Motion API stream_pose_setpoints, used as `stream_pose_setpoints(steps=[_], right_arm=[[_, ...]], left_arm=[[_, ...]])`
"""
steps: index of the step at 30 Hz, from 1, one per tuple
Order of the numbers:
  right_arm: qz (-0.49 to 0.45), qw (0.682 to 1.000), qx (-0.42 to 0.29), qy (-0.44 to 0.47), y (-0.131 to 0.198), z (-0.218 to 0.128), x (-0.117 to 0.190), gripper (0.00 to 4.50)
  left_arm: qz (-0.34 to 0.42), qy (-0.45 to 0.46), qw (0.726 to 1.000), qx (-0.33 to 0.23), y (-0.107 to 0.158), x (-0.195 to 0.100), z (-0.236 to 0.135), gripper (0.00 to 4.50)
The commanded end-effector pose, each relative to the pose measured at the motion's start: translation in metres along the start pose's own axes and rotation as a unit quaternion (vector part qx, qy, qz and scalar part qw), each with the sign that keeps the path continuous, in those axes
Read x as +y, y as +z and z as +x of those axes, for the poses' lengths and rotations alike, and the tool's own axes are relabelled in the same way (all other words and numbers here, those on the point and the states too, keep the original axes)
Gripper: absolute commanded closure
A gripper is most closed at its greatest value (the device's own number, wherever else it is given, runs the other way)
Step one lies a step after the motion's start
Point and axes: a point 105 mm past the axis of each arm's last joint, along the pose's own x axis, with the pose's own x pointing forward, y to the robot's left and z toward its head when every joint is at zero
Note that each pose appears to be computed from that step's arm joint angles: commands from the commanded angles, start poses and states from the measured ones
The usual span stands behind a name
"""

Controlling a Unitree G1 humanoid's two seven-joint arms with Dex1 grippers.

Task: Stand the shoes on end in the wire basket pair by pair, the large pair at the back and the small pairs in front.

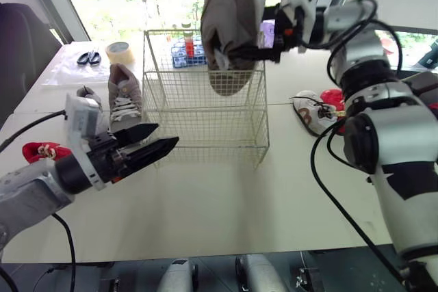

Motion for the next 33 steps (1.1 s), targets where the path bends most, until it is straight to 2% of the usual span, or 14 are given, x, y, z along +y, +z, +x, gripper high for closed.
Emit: stream_pose_setpoints(steps=[1, 9, 16, 22, 23, 27, 29, 31, 33], right_arm=[[-0.02, 0.998, -0.023, -0.049, 0.021, -0.012, -0.018, 0.05], [-0.031, 0.994, -0.033, -0.097, 0.033, -0.041, -0.034, 0.05], [-0.038, 0.997, -0.046, -0.046, 0.046, -0.06, -0.027, 0.05], [-0.065, 0.995, -0.048, -0.064, 0.056, -0.082, -0.031, 0.05], [-0.069, 0.994, -0.044, -0.069, 0.057, -0.085, -0.031, 0.01], [-0.08, 0.993, -0.041, -0.077, 0.065, -0.09, -0.031, 0.01], [-0.06, 0.995, -0.059, -0.052, 0.078, -0.09, -0.019, 0.01], [-0.003, 0.996, -0.088, 0.033, 0.093, -0.086, 0.025, 0.01], [0.055, 0.989, -0.094, 0.096, 0.095, -0.081, 0.065, 0.01]], left_arm=[[0.015, -0.003, 1.0, -0.011, 0.007, -0.004, 0.0, 0.45], [0.008, -0.012, 1.0, -0.006, 0.005, -0.003, 0.005, 0.45], [0.002, -0.017, 1.0, 0.003, 0.004, 0.003, 0.005, 0.45], [0.001, -0.018, 1.0, -0.016, 0.02, 0.013, 0.006, 0.45], [0.003, -0.014, 1.0, -0.021, 0.024, 0.016, 0.006, 0.22], [0.015, 0.0, 0.999, -0.042, 0.041, 0.027, 0.007, 0.22], [0.029, 0.02, 0.998, -0.055, 0.054, 0.036, 0.004, 0.22], [0.074, 0.106, 0.99, -0.051, 0.07, 0.062, -0.005, 0.22], [0.081, 0.145, 0.985, -0.053, 0.079, 0.077, -0.012, 0.22]])
